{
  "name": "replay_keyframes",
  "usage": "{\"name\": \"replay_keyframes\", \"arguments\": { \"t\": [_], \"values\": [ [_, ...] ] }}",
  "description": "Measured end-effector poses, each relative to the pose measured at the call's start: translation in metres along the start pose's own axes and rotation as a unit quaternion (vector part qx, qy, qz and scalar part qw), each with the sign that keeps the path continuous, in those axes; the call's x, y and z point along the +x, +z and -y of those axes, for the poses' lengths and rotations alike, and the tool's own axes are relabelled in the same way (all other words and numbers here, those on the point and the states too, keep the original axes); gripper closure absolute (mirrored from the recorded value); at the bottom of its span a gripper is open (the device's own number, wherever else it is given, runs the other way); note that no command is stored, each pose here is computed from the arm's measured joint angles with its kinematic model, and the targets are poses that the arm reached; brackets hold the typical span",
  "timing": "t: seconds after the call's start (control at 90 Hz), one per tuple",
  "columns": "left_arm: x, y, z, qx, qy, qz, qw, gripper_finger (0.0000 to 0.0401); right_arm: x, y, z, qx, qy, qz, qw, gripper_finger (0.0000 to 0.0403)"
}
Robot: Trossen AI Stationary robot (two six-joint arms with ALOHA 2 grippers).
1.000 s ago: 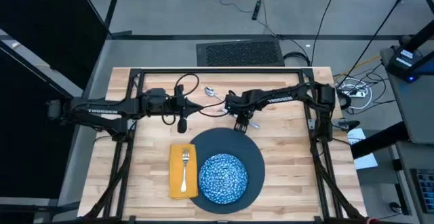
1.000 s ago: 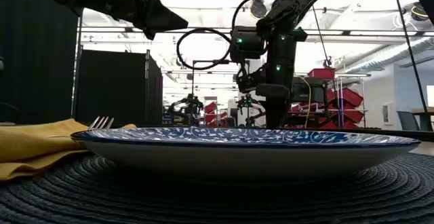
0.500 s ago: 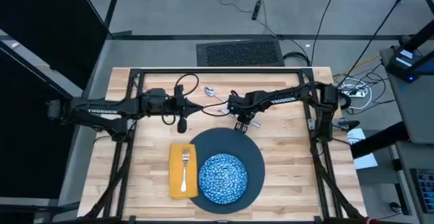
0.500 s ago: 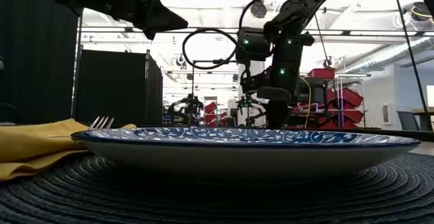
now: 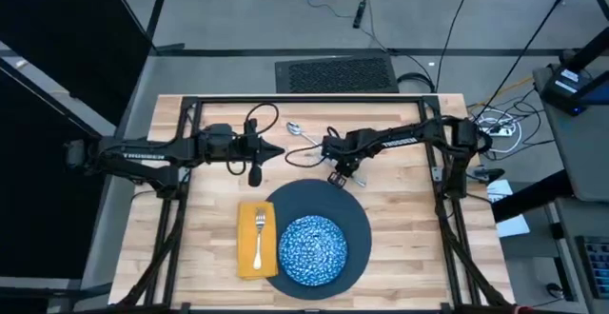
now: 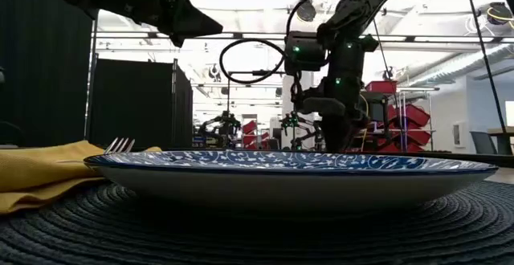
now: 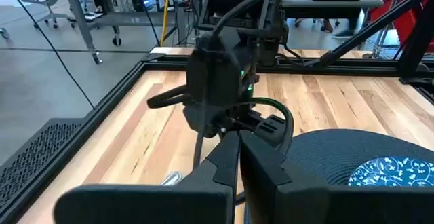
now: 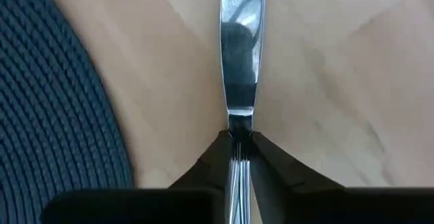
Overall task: Set table place
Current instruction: Put the silver table knife on the blue table mat to the right of the blue plate
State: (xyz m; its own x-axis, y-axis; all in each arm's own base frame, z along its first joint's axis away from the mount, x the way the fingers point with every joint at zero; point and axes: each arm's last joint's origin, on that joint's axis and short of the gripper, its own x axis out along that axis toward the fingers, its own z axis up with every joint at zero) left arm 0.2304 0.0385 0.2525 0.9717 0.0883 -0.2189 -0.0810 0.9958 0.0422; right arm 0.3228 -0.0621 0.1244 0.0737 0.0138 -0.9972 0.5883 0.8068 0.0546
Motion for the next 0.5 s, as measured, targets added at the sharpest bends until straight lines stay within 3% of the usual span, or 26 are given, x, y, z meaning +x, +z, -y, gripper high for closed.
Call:
{"name": "replay_keyframes", "arguments": {
  "t": [0.2,0.5],
  "values": [
    [0.000,-0.001,0.000,-0.001,-0.001,-0.004,1.000,0.0401,-0.006,-0.015,-0.003,0.009,0.007,-0.054,0.998,0.0396],
    [0.000,-0.002,0.000,-0.001,-0.002,-0.008,1.000,0.0401,-0.010,-0.041,-0.018,0.020,-0.030,-0.119,0.992,0.0393]
  ]
}}
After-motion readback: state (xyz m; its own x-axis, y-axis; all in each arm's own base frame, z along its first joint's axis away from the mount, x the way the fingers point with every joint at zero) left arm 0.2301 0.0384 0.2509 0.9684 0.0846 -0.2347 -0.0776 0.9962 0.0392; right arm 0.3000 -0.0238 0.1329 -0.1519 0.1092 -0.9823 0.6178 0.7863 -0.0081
